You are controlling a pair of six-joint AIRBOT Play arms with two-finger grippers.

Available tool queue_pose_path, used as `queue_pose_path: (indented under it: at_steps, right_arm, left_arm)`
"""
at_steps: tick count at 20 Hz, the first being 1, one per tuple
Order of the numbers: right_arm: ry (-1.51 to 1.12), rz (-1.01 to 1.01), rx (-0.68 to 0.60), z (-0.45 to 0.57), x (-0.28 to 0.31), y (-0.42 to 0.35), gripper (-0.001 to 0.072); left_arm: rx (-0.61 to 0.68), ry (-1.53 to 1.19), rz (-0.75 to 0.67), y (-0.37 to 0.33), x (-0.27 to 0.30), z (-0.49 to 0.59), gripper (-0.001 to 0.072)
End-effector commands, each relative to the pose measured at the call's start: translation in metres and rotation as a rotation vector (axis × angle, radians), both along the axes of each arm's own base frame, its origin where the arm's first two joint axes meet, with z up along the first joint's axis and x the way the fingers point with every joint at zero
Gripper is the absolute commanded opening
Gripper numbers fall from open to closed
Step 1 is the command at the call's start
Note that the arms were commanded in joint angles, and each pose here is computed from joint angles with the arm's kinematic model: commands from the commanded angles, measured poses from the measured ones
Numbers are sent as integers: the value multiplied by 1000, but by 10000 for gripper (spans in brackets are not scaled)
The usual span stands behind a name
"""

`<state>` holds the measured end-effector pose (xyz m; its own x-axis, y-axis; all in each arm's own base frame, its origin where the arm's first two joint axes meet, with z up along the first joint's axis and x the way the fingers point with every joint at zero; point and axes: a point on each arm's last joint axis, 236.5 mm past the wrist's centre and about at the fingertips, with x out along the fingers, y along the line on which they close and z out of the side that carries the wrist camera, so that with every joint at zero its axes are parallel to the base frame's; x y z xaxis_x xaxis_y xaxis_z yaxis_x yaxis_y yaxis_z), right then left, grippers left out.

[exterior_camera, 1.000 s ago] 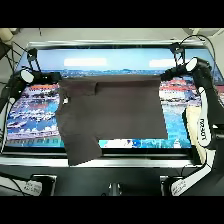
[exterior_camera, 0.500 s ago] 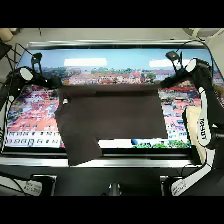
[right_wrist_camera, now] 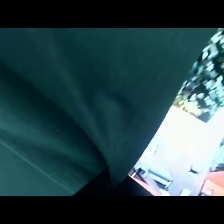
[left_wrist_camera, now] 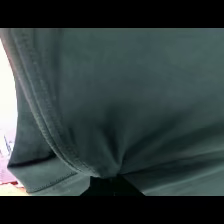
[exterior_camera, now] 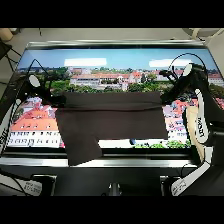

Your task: Fold the shirts.

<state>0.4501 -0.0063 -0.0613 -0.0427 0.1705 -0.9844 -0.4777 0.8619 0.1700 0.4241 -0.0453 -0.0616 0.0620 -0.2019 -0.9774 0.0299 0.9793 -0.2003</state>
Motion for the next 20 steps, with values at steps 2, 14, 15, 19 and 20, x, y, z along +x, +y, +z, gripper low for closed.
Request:
queue_pose_path:
  at_steps: [2,14,15,19,20]
  right_arm:
    - [90,4,18,-14,-23,4,27]
    - [78,-158,38,62,-71,-59,527]
    - [72,-179,38,58,-82,-63,527]
    - [79,-185,74,21,-127,-45,527]
    - [104,-174,94,12,-137,-39,527]
  left_arm:
    - [-5,78,-16,-3,-20,-8,20]
    - [-95,83,66,33,-55,71,496]
    - [-129,95,86,27,-73,64,496]
    - [-198,191,82,3,-182,-1,498]
    - [-214,214,90,-4,-205,-15,497]
